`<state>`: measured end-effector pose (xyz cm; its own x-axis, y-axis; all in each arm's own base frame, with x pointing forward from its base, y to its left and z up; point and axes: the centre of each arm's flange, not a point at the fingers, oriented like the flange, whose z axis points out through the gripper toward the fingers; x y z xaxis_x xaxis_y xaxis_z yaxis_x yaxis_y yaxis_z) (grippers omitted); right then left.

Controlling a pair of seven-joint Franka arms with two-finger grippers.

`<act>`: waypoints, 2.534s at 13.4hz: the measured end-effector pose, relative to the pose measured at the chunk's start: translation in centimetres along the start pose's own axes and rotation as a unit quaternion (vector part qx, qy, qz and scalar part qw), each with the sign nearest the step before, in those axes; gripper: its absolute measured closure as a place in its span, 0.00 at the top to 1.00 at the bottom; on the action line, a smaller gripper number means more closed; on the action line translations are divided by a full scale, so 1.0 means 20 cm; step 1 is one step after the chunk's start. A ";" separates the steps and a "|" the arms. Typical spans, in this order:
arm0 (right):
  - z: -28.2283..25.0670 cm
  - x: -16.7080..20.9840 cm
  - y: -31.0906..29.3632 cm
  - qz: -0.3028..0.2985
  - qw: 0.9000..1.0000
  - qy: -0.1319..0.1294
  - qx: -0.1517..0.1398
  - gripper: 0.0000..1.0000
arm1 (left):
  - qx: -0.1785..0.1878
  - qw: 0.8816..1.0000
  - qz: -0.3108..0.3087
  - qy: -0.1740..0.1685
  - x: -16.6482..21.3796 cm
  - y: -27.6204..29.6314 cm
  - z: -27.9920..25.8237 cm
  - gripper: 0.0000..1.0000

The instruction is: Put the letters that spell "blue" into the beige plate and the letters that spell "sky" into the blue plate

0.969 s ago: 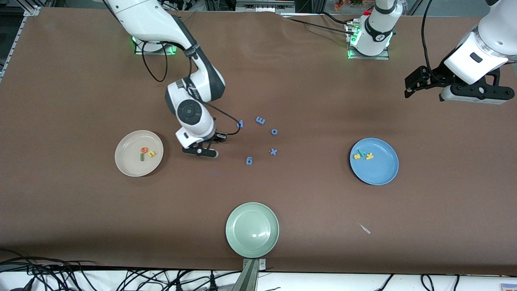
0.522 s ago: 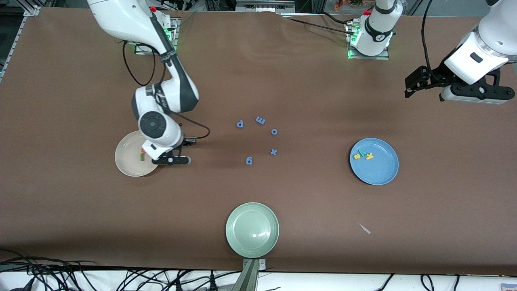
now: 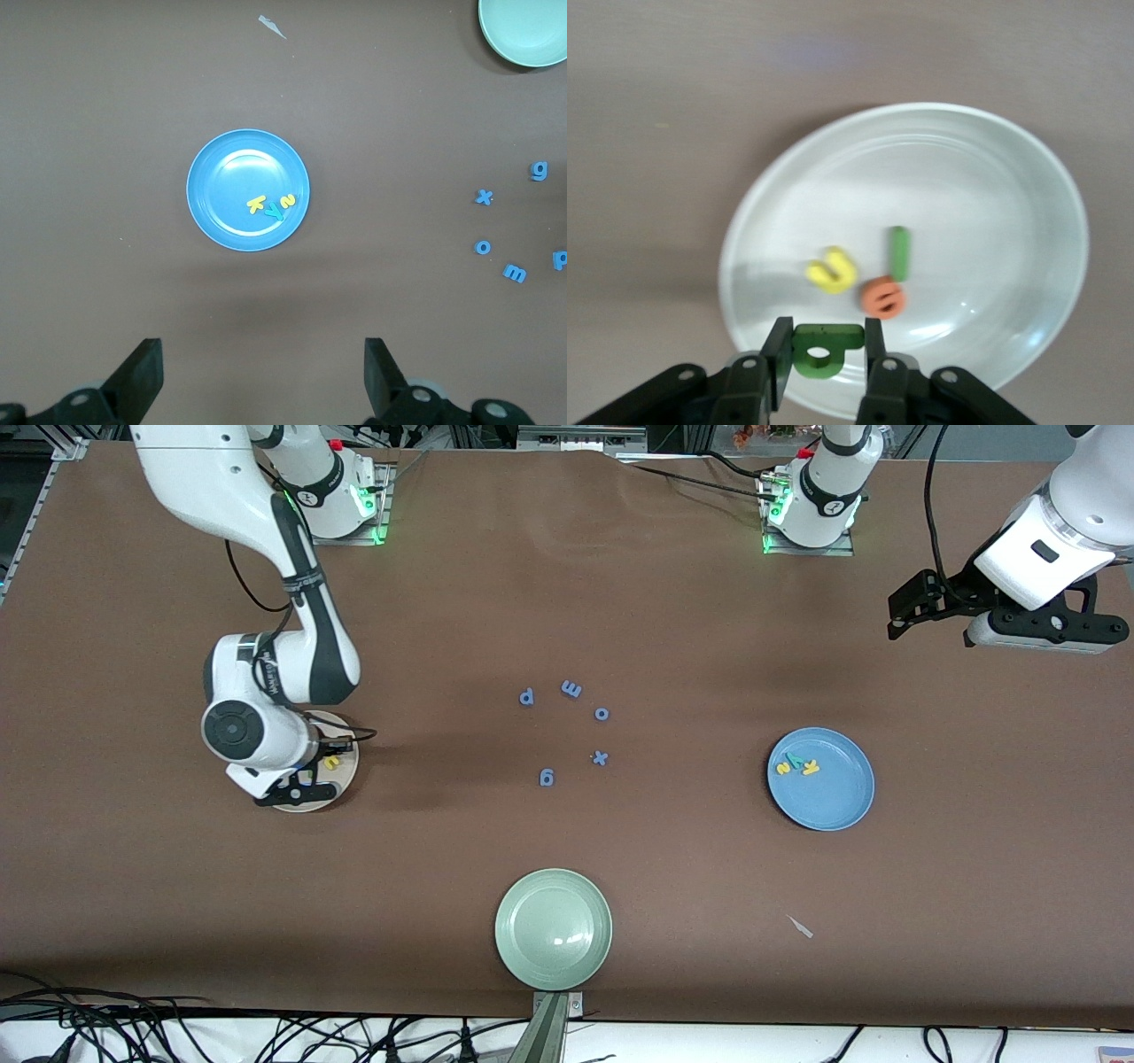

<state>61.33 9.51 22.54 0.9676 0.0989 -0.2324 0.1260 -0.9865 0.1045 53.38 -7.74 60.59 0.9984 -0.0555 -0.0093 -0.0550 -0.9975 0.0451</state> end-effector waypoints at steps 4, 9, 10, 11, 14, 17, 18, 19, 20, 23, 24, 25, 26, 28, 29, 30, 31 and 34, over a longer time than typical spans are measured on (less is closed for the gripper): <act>-0.04 0.03 -0.02 0.005 1.000 0.005 0.023 0.78 | 0.000 1.000 -0.001 0.000 0.00 -0.01 0.00 1.00; -0.31 0.02 -0.26 0.003 0.999 -0.036 0.027 1.00 | 0.000 1.000 -0.002 0.000 0.00 -0.01 0.00 1.00; -0.39 0.00 -0.31 0.010 0.998 -0.047 0.027 1.00 | 0.000 1.000 -0.002 0.000 0.00 -0.01 0.00 1.00; -0.47 -0.02 -0.36 0.014 0.998 -0.054 0.026 1.00 | 0.000 1.000 -0.002 0.000 0.00 -0.01 0.00 1.00; -0.70 -0.11 -0.47 0.016 0.998 -0.055 0.030 1.00 | 0.000 1.000 -0.003 0.000 0.00 -0.01 0.00 1.00; -0.88 -0.19 -0.44 0.015 0.998 -0.042 0.043 1.00 | 0.000 1.000 -0.003 0.000 0.00 -0.02 0.00 1.00; -0.94 -0.21 -0.42 0.015 0.998 -0.040 0.046 1.00 | 0.000 1.000 -0.003 0.000 0.00 -0.02 0.00 1.00; -0.99 -0.24 -0.39 0.016 0.998 -0.038 0.050 1.00 | 0.000 1.000 -0.003 0.000 0.00 -0.02 0.00 1.00; -1.06 -0.27 -0.36 0.018 0.998 -0.031 0.054 1.00 | 0.000 1.000 -0.003 0.000 0.00 -0.02 0.00 1.00; -1.27 -0.37 -0.15 0.017 0.998 -0.001 0.063 1.00 | 0.000 1.000 -0.004 0.000 0.00 -0.02 0.00 1.00; -1.32 -0.40 -0.08 0.006 0.998 0.010 0.063 1.00 | 0.000 1.000 -0.004 0.000 0.00 -0.02 0.00 1.00; -1.37 -0.43 -0.01 -0.002 0.998 0.020 0.061 1.00 | 0.000 1.000 -0.004 0.000 0.00 -0.02 0.00 1.00; -1.42 -0.47 0.04 -0.002 0.998 0.029 0.061 1.00 | 0.000 1.000 -0.004 0.000 0.00 -0.02 0.00 1.00; -1.49 -0.52 0.15 0.000 0.997 0.044 0.066 1.00 | 0.000 1.000 -0.004 -0.001 0.00 -0.02 0.00 1.00; -1.51 -0.54 0.21 -0.008 0.997 0.048 0.067 1.00 | 0.000 1.000 -0.004 -0.001 0.00 -0.02 0.00 1.00; -1.52 -0.55 0.25 -0.022 0.996 0.050 0.068 1.00 | 0.000 1.000 -0.004 -0.001 0.00 -0.02 0.00 1.00; -1.52 -0.56 0.29 -0.034 0.996 0.051 0.069 1.00 | 0.000 1.000 -0.004 -0.001 0.00 -0.02 0.00 1.00; -1.52 -0.57 0.41 -0.032 0.996 0.054 0.071 1.00 | 0.000 1.000 -0.004 -0.002 0.00 -0.02 0.00 1.00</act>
<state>58.03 4.32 55.34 0.9772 0.1686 -0.1288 0.1639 -0.9854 -0.0461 53.46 -7.25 60.60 0.9988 -0.0467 -0.0127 -0.0461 -0.9979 0.0454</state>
